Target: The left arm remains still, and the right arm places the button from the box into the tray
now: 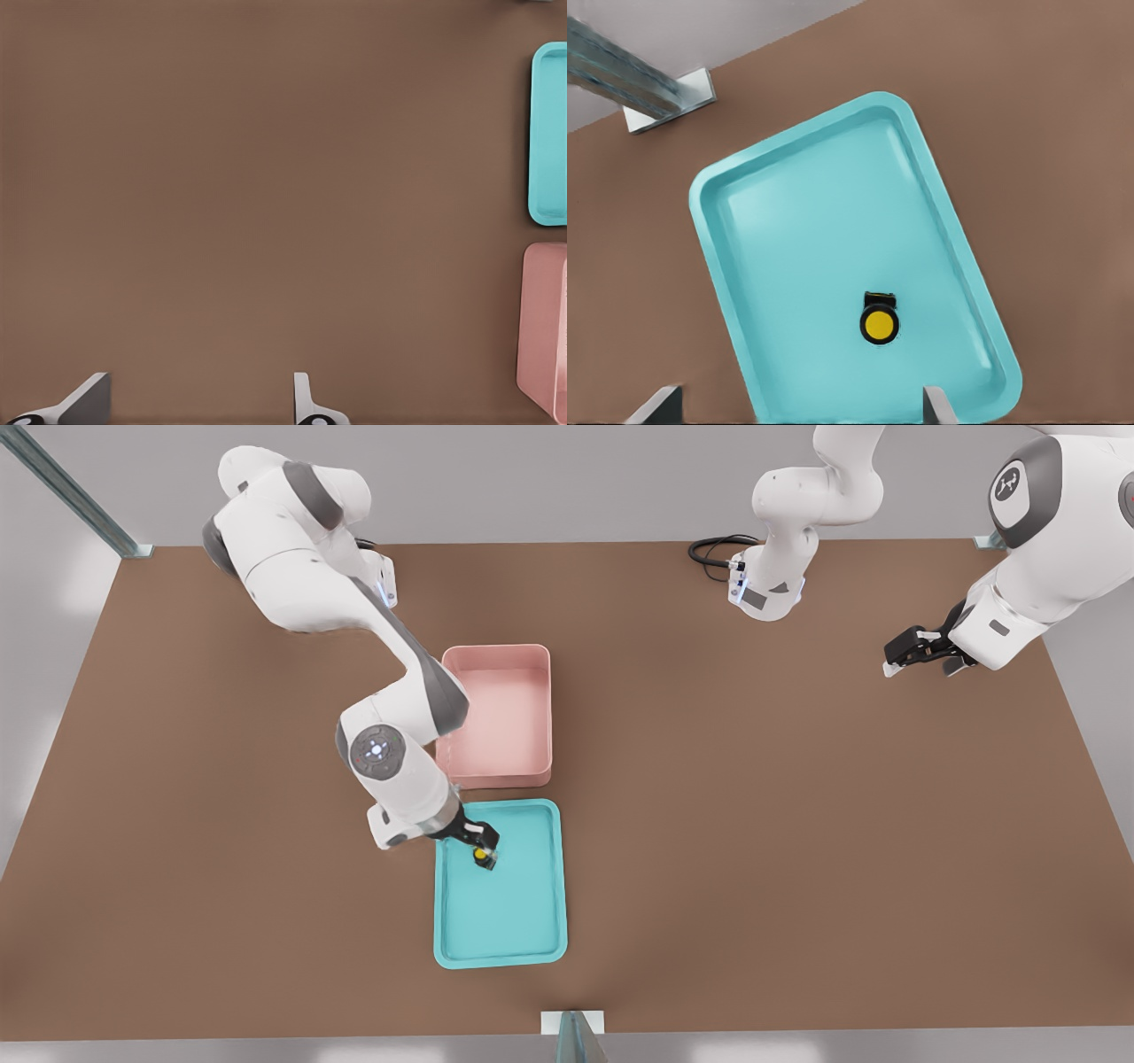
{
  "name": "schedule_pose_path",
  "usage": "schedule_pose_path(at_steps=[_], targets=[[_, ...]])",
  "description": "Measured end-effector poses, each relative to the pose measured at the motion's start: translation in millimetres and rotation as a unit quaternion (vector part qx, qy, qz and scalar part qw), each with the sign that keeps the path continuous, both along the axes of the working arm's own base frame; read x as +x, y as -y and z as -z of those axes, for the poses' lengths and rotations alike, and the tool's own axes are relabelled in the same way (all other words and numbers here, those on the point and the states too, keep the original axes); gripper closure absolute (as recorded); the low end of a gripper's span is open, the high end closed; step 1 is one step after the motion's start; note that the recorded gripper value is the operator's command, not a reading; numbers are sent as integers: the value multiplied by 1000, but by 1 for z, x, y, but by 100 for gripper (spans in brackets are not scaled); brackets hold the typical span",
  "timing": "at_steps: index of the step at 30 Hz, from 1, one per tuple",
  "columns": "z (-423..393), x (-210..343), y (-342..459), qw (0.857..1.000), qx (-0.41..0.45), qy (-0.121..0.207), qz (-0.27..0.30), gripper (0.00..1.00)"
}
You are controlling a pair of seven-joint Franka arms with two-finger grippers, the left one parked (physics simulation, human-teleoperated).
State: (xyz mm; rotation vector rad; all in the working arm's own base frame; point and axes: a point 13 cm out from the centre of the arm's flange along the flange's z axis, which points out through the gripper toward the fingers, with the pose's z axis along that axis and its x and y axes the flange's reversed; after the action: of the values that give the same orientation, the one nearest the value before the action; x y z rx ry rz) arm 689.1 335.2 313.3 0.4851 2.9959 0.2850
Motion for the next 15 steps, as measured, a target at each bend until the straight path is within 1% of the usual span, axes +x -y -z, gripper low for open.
schedule_pose_path(at_steps=[1, 2, 3, 4, 5, 6, 7, 9, 13, 15], targets=[[-41, -3, 30, 1000, -7, 2, 5, 0], [-65, -4, 73, 1000, -24, -6, 13, 0], [-70, -3, 124, 998, -47, -21, 18, 0], [-65, -5, 166, 996, -80, -37, 9, 0], [-79, -11, 196, 992, -117, -40, -2, 0], [-107, -23, 212, 989, -141, -35, -15, 0], [-127, -40, 223, 987, -153, -40, -27, 0], [-145, -86, 247, 985, -158, -64, -41, 0], [-149, -127, 258, 980, -148, -104, -89, 0], [-148, -138, 259, 976, -145, -116, -114, 0]])
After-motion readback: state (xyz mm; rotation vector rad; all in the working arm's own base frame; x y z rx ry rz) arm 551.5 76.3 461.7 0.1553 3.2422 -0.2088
